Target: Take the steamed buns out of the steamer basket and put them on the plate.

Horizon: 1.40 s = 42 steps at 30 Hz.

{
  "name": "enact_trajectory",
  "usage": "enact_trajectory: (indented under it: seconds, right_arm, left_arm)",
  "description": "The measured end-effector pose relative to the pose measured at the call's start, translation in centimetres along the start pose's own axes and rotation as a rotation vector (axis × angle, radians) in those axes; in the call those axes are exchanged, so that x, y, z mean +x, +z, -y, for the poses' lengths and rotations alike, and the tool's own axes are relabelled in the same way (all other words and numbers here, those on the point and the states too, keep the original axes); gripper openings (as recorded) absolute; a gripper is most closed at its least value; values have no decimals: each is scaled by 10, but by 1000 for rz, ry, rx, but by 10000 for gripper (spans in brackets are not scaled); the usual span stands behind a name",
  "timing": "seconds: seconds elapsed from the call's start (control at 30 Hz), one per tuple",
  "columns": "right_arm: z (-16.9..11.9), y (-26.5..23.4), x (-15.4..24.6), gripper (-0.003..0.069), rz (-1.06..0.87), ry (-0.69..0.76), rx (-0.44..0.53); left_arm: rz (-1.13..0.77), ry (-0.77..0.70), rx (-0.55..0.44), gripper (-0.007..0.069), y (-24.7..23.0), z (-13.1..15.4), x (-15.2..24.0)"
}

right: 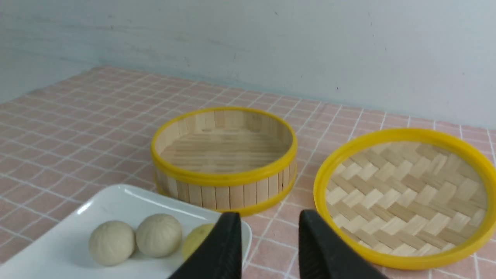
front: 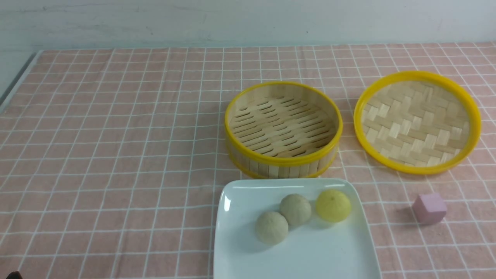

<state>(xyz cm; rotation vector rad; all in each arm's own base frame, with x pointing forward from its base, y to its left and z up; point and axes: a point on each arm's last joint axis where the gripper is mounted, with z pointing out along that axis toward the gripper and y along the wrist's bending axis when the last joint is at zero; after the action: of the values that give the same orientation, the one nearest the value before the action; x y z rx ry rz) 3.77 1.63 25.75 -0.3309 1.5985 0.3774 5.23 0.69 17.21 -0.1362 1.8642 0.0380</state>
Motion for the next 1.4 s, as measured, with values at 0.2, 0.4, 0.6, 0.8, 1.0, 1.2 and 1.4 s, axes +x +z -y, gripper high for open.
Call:
enact_trajectory:
  seconds: [0.2,0.4,0.6,0.8,1.0,1.2,1.4]
  right_arm:
    - [-1,15,26,237,-4,0,-14]
    - [1,16,31,237,-29,-7,14]
    - [10,15,39,239,-120,24,172]
    - [15,13,47,239,-176,52,266]
    - [17,15,68,239,-244,82,301]
    - [17,16,77,239,-271,103,293]
    - [16,16,78,239,-279,52,273]
  left_arm:
    - [-1,0,0,239,0,0,0]
    - [-1,1,0,239,0,0,0]
    - [-1,1,0,239,0,0,0]
    - [-1,1,0,239,0,0,0]
    - [-1,1,0,239,0,0,0]
    - [-1,2,0,239,0,0,0]
    - [-1,2,0,239,0,0,0]
